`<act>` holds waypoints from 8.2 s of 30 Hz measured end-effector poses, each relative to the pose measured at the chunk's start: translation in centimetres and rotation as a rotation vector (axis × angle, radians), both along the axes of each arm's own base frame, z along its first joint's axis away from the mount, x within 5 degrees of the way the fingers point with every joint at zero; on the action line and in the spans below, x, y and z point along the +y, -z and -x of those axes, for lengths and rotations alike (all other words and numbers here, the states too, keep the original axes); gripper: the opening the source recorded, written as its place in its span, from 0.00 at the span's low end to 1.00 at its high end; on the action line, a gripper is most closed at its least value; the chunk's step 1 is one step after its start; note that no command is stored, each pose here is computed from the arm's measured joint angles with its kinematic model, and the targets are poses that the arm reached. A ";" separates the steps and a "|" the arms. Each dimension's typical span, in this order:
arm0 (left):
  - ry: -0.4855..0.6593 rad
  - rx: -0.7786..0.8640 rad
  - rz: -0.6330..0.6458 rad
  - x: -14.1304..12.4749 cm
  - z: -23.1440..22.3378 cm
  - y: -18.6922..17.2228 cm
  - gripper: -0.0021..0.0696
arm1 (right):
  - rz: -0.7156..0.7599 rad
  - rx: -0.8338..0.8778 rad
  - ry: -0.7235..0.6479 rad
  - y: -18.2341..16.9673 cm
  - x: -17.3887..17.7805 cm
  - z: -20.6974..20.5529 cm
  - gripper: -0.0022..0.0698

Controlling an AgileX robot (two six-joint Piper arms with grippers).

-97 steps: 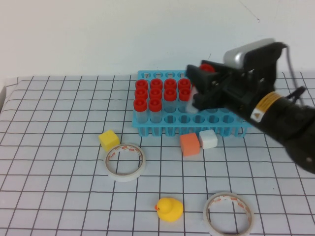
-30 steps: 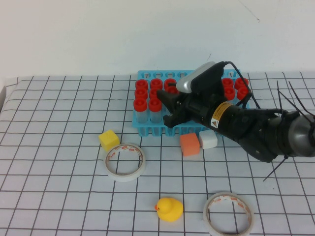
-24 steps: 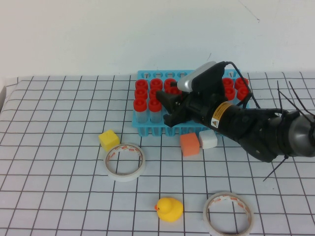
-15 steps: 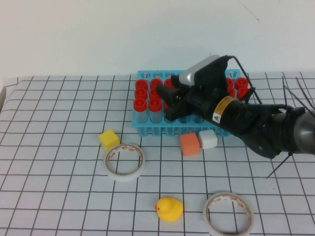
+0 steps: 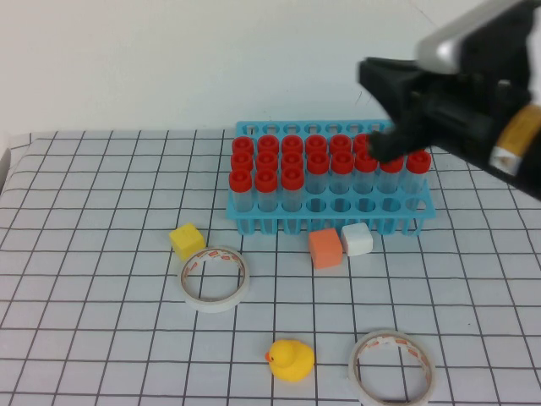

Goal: Place the test tubes

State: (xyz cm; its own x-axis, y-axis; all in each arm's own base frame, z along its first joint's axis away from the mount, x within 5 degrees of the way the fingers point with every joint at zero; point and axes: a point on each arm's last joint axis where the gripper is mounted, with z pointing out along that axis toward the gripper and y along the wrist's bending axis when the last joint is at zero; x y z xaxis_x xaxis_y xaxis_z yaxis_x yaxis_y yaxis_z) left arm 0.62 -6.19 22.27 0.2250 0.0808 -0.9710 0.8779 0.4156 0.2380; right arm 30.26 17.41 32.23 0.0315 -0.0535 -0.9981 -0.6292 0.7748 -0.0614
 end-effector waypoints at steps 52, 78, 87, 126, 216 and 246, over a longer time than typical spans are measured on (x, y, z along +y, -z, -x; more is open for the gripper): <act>0.000 0.000 0.000 0.0 0.0 0.0 0.03 | -0.018 0.212 0.483 14.1 -16.2 24.9 0.03; 0.000 0.000 0.000 0.0 0.0 0.0 0.03 | 0.026 0.287 0.778 15.0 -17.9 25.0 0.03; 0.000 0.003 0.002 0.0 0.0 0.0 0.03 | -0.011 0.324 0.752 15.1 -17.7 25.0 0.03; -0.320 0.205 0.333 2.0 -2.6 -1.4 0.03 | -0.025 0.328 0.754 15.1 -17.7 25.0 0.03; -1.141 0.282 -0.112 6.3 -4.7 4.6 0.03 | -0.022 0.337 0.754 15.1 -17.7 25.1 0.03; -1.141 0.284 -0.109 6.3 -4.7 4.6 0.03 | -0.021 0.339 0.754 15.1 -17.7 25.1 0.03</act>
State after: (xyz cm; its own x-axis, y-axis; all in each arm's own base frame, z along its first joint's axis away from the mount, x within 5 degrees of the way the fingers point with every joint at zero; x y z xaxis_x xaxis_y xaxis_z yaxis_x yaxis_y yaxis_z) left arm 5.31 0.07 17.70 -0.2543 0.1810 -0.9500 0.0387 0.9834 0.1771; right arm 5.17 -0.31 17.13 -0.3085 0.0791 -0.9479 0.0785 0.9953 0.0575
